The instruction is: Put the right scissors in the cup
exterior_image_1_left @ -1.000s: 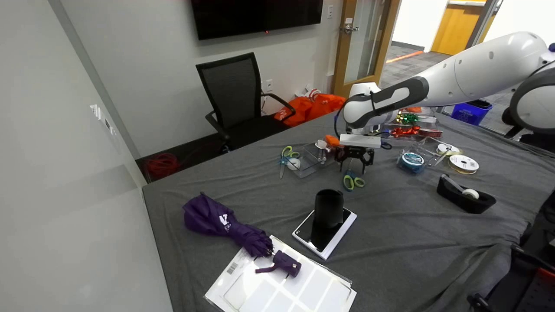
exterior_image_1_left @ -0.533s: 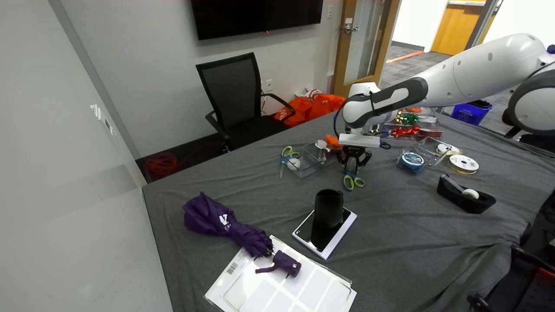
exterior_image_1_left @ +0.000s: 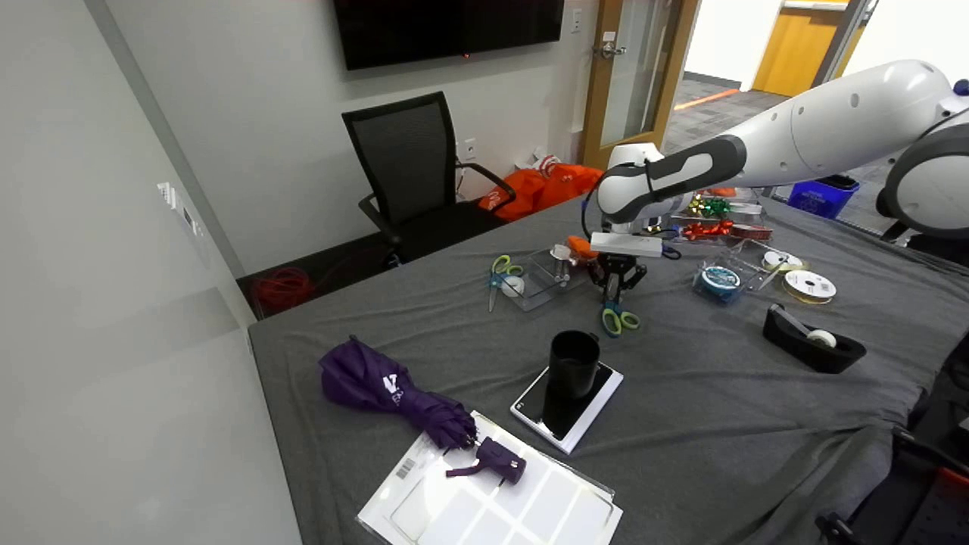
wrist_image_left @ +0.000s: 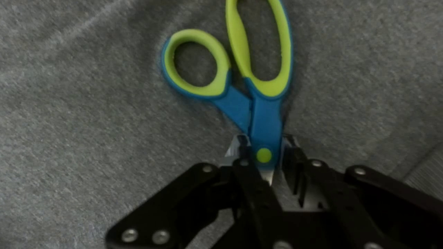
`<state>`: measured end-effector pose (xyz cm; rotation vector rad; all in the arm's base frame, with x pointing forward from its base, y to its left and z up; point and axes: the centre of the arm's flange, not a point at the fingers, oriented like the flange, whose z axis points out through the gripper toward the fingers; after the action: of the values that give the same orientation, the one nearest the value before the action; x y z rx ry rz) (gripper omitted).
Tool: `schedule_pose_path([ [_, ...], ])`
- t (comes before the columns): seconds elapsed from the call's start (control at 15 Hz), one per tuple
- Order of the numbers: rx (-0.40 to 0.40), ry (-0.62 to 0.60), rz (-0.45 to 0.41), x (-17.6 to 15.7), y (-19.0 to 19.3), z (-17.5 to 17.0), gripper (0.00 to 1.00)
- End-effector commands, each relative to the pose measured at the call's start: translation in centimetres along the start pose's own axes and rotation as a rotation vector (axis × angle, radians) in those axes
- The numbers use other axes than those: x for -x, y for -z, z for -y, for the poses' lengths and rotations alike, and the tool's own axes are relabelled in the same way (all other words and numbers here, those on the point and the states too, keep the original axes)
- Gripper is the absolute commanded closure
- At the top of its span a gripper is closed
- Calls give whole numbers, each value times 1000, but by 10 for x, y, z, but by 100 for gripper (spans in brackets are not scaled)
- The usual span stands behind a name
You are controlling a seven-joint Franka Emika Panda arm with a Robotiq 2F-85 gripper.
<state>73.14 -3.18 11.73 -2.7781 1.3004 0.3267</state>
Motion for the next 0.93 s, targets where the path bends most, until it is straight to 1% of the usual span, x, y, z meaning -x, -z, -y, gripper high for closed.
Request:
schedule_pose_path([
  [0.0, 21, 12, 12, 1, -1, -1, 94],
  [0.6, 26, 84, 61, 32, 10, -4, 94],
  [0.87, 6, 132, 59, 50, 21, -5, 94],
])
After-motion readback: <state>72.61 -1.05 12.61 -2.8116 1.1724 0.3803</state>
